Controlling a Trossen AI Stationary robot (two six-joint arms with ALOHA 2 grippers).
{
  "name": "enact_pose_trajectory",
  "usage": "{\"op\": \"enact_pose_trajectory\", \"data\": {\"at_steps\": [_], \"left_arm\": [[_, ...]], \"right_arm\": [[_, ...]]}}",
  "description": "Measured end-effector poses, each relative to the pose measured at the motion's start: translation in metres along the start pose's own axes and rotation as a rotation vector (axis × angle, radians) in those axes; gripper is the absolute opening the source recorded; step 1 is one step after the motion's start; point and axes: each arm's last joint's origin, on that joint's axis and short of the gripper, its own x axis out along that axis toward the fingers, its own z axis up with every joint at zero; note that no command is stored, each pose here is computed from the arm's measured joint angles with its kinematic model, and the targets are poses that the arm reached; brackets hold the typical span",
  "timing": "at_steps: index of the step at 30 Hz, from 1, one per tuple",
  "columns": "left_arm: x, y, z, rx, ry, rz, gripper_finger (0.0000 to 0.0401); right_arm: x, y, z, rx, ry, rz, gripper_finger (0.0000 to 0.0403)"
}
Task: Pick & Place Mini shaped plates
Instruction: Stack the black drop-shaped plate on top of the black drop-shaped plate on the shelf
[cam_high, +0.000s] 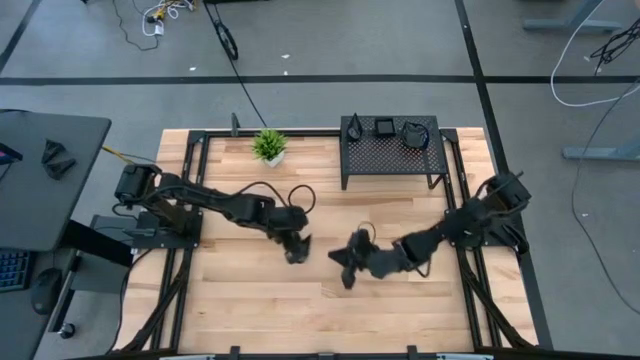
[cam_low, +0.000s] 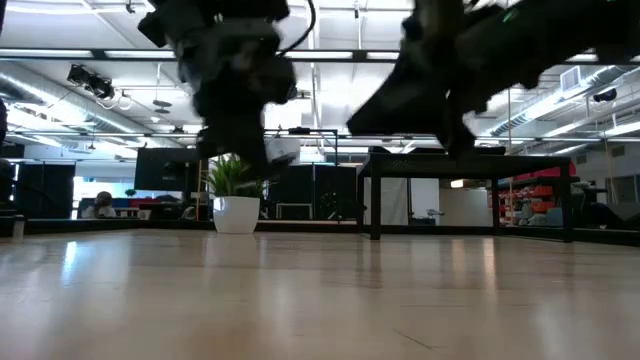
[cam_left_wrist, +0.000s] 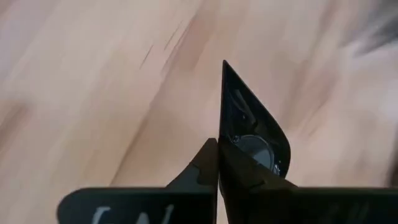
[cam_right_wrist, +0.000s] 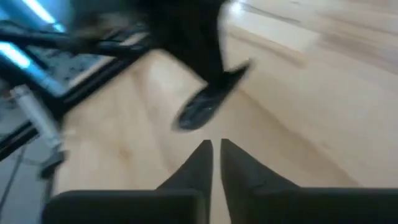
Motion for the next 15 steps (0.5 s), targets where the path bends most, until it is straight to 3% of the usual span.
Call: {"op": "enact_pose_trajectory", "data": {"at_steps": [6, 11, 15], "left_arm": [[-0.002, -0.015, 0.014, -0.061, -0.217, -0.065, 0.0006], [-0.002, -0.015, 0.015, -0.088, -0.270, -0.014, 0.0008], [-0.002, -0.013, 0.016, -0.096, -0.306, 0.030, 0.0007]], "right_arm": [[0.017, -0.023, 0.018, 0.050, 0.028, -0.031, 0.0088], [0.024, -0.027, 0.029, 0.020, 0.015, -0.059, 0.0128], [0.027, -0.033, 0.035, 0.004, -0.004, -0.107, 0.0132]]}}
